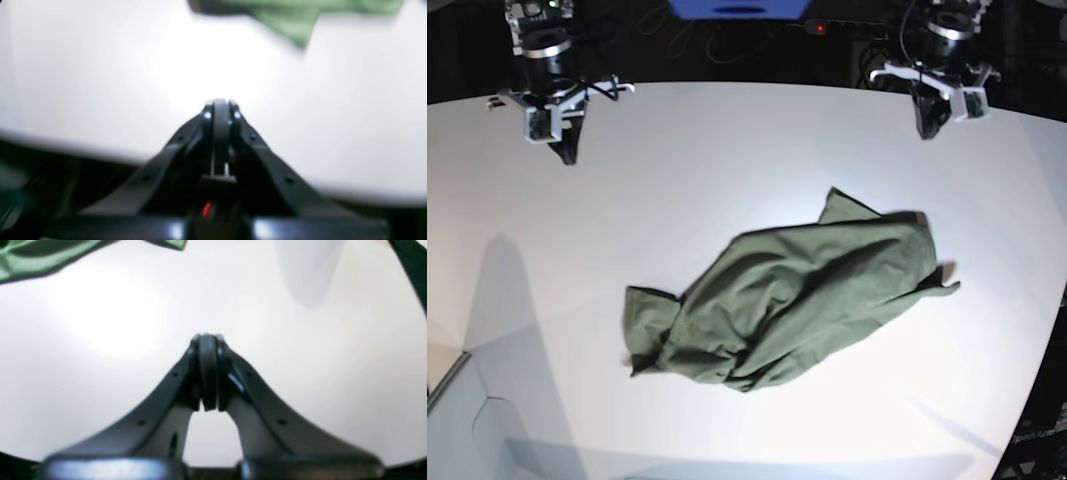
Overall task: Layout the t-shirt on the table in an organized manner, then fold the t-shirt properly
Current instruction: 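Lower the left gripper onto the green shirt's edge and grasp it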
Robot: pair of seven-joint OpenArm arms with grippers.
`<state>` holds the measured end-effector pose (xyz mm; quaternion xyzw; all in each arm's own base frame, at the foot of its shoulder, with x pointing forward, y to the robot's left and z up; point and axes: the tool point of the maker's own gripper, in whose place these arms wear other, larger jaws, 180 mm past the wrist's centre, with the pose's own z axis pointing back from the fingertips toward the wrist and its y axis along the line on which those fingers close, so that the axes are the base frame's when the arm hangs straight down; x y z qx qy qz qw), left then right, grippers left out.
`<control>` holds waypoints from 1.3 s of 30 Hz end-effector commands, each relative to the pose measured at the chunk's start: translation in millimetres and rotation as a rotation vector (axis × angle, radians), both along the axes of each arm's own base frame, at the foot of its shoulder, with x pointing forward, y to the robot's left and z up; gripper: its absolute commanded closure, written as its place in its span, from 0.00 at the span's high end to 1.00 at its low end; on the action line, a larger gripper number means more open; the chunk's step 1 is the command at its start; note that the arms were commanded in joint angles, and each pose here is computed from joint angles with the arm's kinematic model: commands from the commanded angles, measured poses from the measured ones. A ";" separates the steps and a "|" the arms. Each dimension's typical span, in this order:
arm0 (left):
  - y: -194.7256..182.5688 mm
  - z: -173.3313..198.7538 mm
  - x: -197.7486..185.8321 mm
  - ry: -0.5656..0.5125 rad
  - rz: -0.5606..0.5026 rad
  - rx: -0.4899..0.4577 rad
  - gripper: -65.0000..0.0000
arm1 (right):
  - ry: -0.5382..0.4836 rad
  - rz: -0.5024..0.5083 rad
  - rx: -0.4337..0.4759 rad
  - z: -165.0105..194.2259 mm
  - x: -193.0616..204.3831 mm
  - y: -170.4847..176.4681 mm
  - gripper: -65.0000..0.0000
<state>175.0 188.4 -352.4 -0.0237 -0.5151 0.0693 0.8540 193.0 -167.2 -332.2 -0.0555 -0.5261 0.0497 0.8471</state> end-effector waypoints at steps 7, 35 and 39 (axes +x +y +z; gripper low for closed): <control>-17.7 -4.4 45.1 0.083 0.010 -0.202 0.25 | 0.013 0.029 0.025 4.8 25.6 16.2 0.27; -76.4 -62.4 120.4 0.163 -0.012 -0.381 0.28 | -0.031 0.059 -0.026 15.6 44.2 7.2 0.44; -75.8 -69.4 121.6 0.176 -0.004 -0.383 0.28 | -0.030 0.059 -0.027 15.0 44.0 7.1 0.44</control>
